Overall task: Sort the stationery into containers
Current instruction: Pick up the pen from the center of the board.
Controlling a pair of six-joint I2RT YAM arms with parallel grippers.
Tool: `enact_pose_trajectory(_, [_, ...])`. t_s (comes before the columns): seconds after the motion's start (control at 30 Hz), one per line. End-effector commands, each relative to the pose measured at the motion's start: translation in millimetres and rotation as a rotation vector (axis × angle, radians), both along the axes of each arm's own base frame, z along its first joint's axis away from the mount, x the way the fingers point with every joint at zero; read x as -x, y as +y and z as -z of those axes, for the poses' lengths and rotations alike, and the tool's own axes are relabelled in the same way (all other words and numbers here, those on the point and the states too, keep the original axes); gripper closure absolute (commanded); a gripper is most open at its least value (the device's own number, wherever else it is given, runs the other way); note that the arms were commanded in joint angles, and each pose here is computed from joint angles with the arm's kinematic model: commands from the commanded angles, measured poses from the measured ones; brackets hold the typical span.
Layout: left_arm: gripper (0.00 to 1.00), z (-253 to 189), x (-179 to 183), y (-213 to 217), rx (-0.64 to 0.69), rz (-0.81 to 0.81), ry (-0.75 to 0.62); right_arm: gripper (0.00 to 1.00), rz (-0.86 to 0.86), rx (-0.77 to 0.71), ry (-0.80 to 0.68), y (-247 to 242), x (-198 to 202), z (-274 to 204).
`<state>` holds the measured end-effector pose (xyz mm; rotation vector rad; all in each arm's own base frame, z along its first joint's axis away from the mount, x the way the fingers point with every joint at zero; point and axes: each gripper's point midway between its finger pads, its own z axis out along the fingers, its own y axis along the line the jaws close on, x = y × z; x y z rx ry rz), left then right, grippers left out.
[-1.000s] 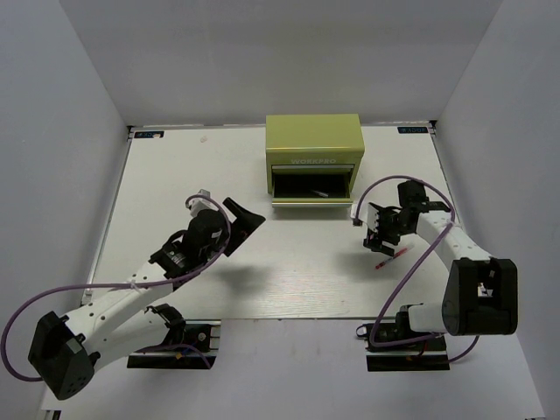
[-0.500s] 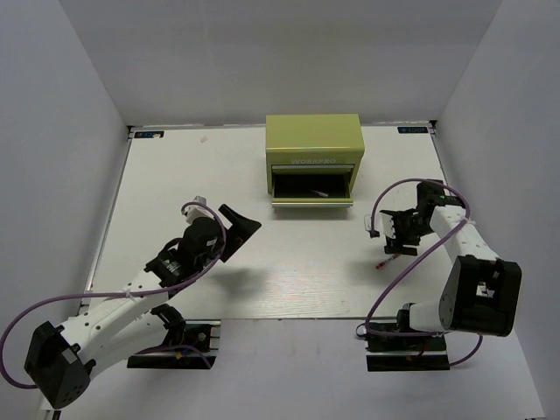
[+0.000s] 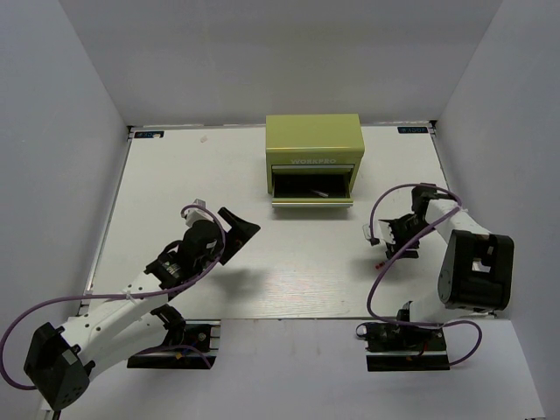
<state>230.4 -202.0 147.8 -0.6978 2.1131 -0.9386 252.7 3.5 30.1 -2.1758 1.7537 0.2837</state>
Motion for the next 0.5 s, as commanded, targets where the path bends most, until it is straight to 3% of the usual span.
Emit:
enact_pose_trajectory(0.0, [0.0, -9.1, -4.9, 1.8, 0.013, -0.02, -0.029, 0.3, -0.054, 0.009, 0.002, -1.6, -0.9, 0.1])
enact_pose_trajectory(0.47, [0.0, -10.8, -9.3, -4.1, 0.015, -0.012, -0.025, 0.5, -0.148, 0.033, 0.188, -6.6, 26.6, 27.2])
